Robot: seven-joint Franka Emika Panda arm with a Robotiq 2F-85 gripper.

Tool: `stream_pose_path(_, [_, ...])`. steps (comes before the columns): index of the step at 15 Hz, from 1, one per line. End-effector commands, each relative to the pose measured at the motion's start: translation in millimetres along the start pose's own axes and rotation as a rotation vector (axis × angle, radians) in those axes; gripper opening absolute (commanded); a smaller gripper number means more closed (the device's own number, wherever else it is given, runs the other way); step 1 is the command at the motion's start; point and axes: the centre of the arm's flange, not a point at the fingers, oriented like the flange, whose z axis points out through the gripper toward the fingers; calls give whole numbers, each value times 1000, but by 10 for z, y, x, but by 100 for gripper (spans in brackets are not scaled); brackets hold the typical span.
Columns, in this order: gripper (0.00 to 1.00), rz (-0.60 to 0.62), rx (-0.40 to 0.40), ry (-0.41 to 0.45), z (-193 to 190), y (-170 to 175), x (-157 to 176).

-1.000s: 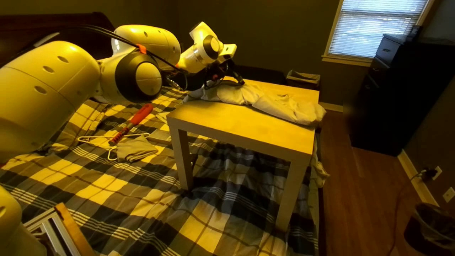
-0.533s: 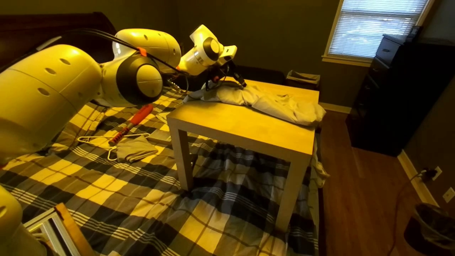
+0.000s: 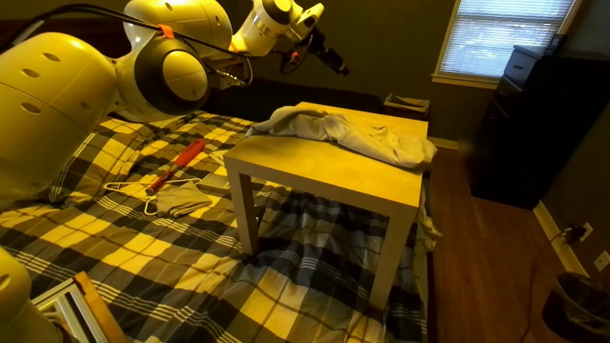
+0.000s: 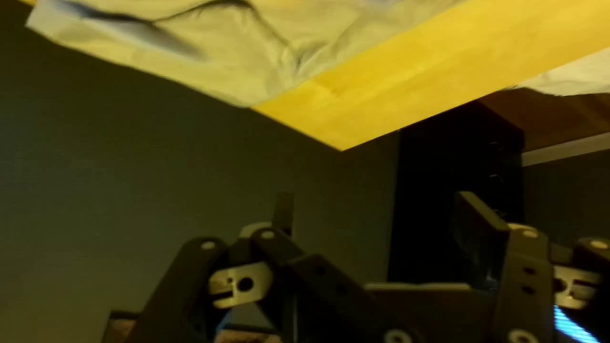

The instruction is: Fold the cloth on the table

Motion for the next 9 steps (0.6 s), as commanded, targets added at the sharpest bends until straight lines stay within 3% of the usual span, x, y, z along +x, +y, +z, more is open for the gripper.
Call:
stream_pose_path(1, [100,-122,-151,19,-88,281,251])
stream_pose_path(3, [100,-242,-104,-34,-73,494,288])
stream_pose_path(9, [100,-469,94,-62,-55,801,273])
